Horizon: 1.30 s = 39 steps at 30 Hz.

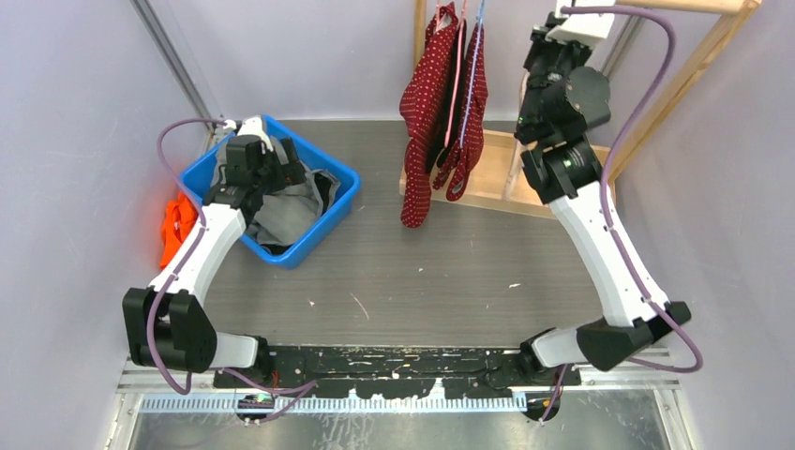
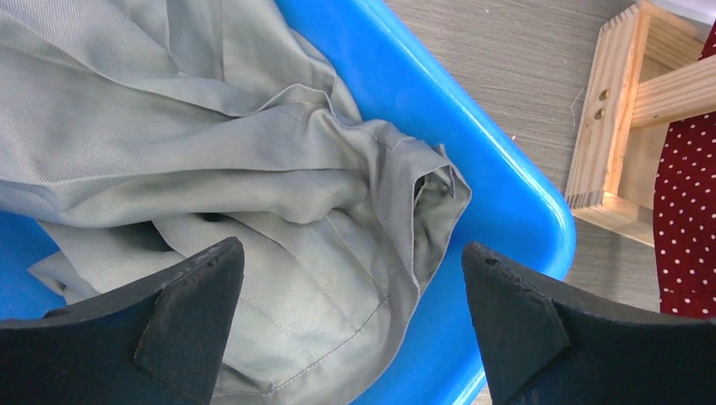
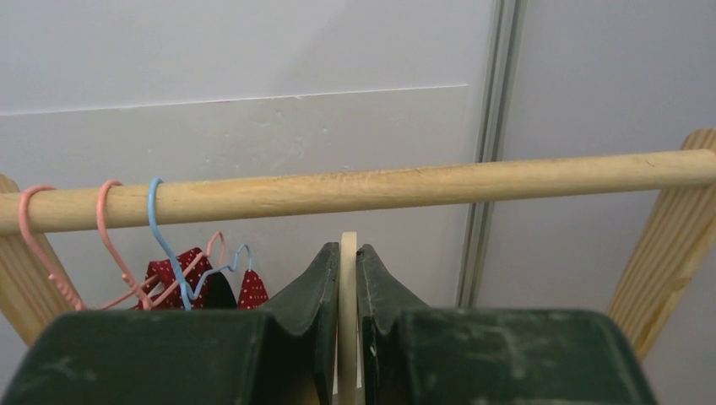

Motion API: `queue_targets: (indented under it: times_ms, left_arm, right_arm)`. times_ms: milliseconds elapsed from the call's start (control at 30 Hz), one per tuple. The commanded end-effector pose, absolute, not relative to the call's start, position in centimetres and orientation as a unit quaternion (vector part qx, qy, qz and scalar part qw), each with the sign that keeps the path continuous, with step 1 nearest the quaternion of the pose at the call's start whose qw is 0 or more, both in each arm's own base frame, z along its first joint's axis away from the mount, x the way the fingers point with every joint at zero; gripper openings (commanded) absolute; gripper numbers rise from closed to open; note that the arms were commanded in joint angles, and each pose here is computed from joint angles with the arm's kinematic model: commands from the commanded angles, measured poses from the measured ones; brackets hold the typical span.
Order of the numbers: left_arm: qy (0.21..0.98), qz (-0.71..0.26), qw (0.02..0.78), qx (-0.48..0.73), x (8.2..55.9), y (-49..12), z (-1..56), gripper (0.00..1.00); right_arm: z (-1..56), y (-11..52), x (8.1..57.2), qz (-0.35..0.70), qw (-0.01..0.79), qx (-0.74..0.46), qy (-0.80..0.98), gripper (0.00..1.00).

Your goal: Remove the skirt from the hanger

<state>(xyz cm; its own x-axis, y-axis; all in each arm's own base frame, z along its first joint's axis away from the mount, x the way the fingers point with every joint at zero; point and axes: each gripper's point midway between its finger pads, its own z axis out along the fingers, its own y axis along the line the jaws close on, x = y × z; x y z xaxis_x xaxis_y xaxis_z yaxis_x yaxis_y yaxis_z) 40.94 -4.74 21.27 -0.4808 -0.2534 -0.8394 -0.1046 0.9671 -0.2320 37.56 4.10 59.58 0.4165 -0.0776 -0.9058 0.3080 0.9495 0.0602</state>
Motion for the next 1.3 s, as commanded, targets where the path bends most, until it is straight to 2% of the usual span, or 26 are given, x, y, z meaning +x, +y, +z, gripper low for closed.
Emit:
queue_targets:
  times_ms: [0,800,1267]
  left_arm:
    - [0.837,-0.071,0.533,-0.101,41.4,-4.5,23.3,0.99]
    - [0.839,-0.058,0.533,-0.091,41.2,-4.4,22.4,1.0]
    - [0.853,-0.046,0.512,-0.09,41.7,-4.3,19.9,1.0]
  right_arm:
    - [65.6,2.3,35.6,-0.104,0.876,0.141,0.449,0.01]
    - [66.2,-5.3,46.2,-0.15,0.877,0.148,0.432,0.01]
    - [60.3,-7.5,50.8,-0.162,0.852,0.16,0.471,0.01]
